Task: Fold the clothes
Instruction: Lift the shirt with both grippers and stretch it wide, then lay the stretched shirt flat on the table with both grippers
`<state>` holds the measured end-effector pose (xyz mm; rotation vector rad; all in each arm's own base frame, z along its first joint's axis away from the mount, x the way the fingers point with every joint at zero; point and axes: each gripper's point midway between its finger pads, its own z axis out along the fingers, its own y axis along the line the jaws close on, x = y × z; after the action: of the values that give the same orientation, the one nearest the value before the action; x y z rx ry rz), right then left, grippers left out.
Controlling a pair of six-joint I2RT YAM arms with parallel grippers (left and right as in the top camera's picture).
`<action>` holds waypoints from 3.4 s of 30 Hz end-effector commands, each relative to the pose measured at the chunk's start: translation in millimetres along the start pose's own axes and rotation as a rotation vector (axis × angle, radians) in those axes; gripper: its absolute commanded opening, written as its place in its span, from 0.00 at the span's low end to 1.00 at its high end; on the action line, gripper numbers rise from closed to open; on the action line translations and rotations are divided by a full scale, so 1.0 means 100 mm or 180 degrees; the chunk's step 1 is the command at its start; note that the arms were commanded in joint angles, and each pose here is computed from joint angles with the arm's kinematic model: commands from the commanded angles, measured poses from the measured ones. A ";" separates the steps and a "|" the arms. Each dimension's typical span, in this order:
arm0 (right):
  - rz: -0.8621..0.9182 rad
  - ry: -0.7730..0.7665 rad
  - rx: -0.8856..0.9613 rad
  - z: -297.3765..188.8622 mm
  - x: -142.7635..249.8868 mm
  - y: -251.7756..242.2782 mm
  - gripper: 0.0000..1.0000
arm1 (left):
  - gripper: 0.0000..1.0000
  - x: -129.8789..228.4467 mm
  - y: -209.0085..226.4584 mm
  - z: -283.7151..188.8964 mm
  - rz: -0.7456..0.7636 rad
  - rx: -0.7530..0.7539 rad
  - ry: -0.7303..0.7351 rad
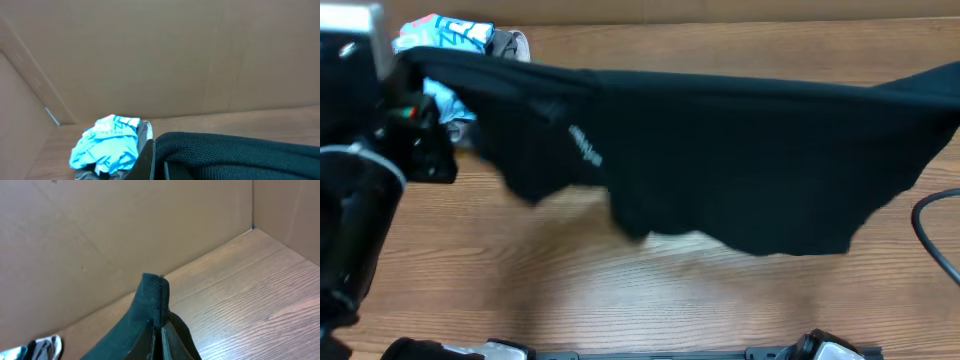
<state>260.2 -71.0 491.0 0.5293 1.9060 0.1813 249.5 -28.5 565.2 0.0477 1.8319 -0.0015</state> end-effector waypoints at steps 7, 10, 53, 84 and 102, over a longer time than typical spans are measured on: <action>-0.0177 0.0666 -0.0173 0.83 0.19 -0.12 0.04 | 0.04 0.32 0.05 0.95 0.0337 -0.0490 0.0657; -0.0227 0.0899 -0.0219 1.21 0.30 -0.13 0.04 | 0.04 0.48 0.06 1.35 0.0419 -0.0630 0.0885; 0.0046 0.2249 -0.0179 2.84 1.48 -0.21 0.04 | 0.04 2.05 -0.26 2.59 0.0139 0.0190 0.2664; -0.0023 0.2821 0.0034 1.69 2.49 -0.63 0.04 | 0.04 2.89 -0.37 1.61 -0.0014 0.0293 0.3780; 0.0319 0.3250 0.0549 1.08 2.92 -0.96 0.04 | 0.04 3.95 -0.72 0.96 0.0050 0.0136 0.4480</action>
<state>257.9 -37.7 179.8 0.6392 2.9000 0.4279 251.4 -93.2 158.9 0.1994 3.2390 0.0015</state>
